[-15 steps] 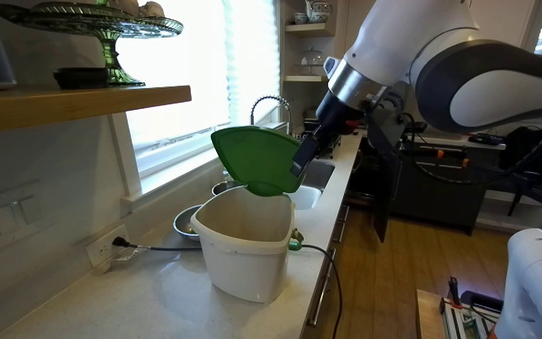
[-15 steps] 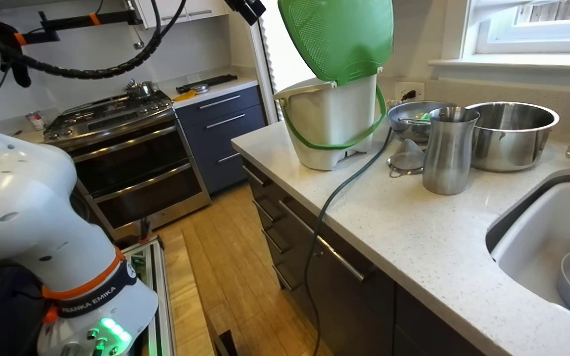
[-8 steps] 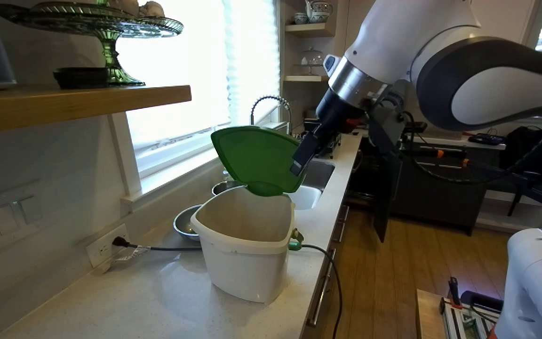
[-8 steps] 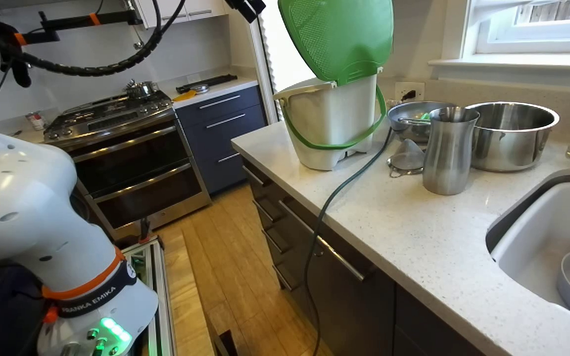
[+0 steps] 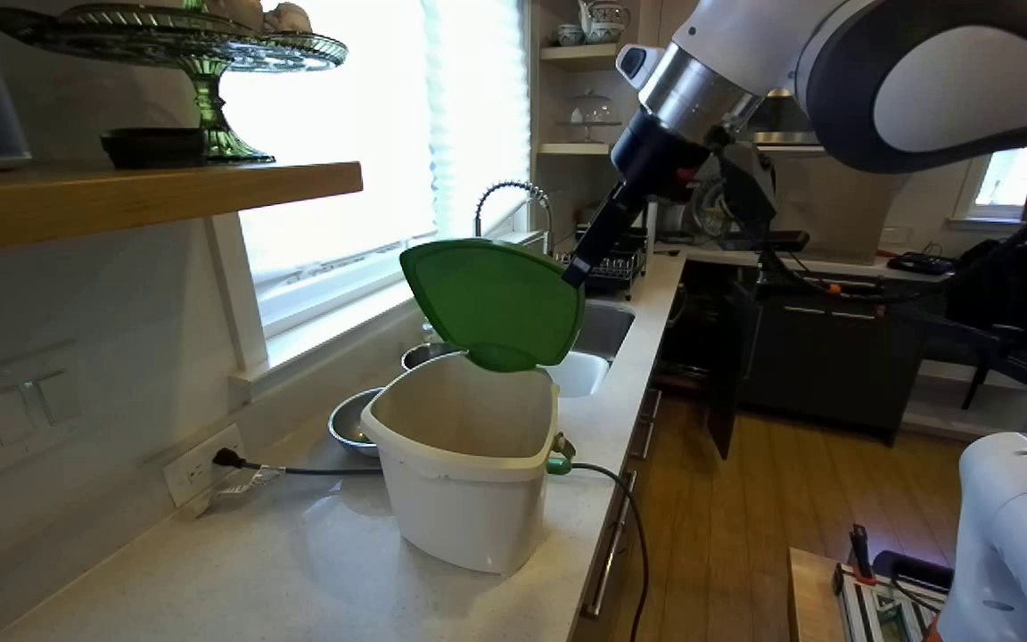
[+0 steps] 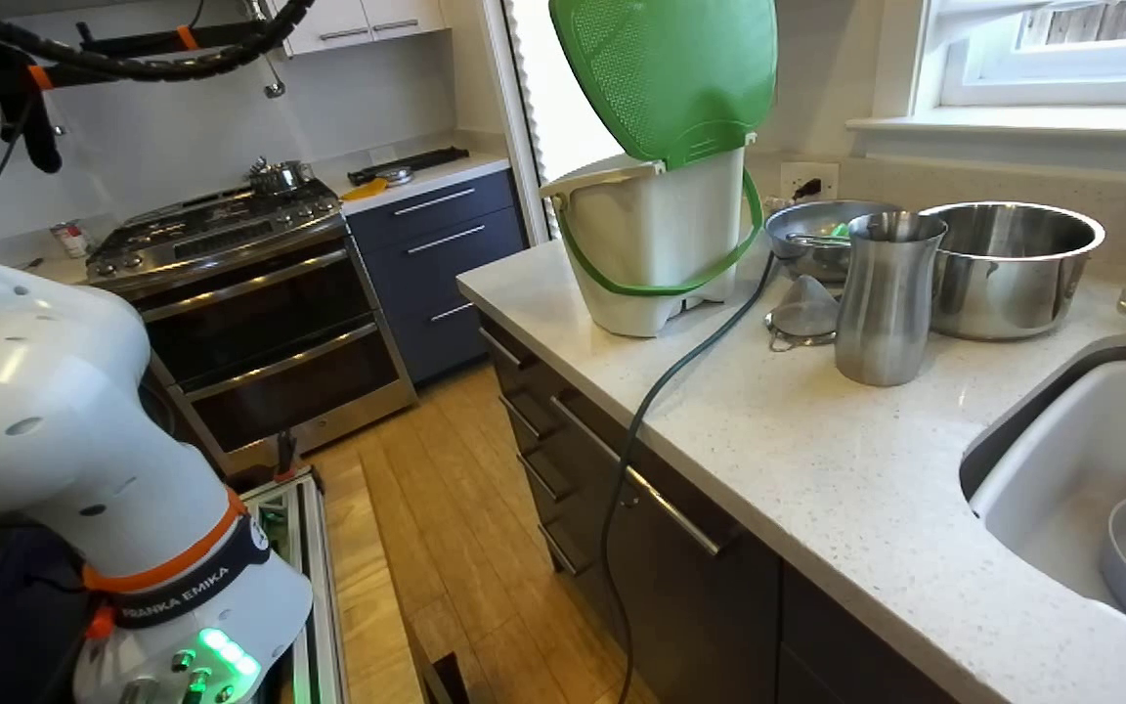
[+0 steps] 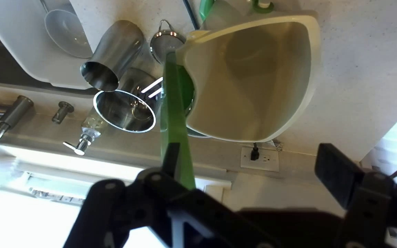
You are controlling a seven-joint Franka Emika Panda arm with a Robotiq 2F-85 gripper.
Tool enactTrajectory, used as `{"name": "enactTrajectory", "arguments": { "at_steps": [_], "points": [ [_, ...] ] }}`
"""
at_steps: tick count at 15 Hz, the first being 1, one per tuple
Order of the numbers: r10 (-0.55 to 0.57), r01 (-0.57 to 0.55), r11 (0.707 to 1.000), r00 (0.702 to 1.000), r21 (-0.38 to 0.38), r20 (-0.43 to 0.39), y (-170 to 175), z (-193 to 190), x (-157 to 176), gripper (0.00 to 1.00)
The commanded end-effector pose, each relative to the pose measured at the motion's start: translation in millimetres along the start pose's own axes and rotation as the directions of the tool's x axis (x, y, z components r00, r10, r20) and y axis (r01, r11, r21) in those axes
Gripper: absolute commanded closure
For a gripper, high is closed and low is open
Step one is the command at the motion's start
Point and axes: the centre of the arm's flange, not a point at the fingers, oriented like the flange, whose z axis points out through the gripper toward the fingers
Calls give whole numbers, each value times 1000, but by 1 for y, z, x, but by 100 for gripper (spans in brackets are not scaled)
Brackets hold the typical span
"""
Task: Close the bin
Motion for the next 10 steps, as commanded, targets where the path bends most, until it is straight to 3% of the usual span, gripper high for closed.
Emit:
{"name": "enactTrajectory", "arguments": {
  "at_steps": [1,4,10],
  "points": [
    [-41,41,999,999,-15,6,18,-4,9,0],
    [-36,36,999,999,40,-5,29,2,15,0],
    [14,-13,997,1000,82,-10,47,23,24,0]
  ]
}}
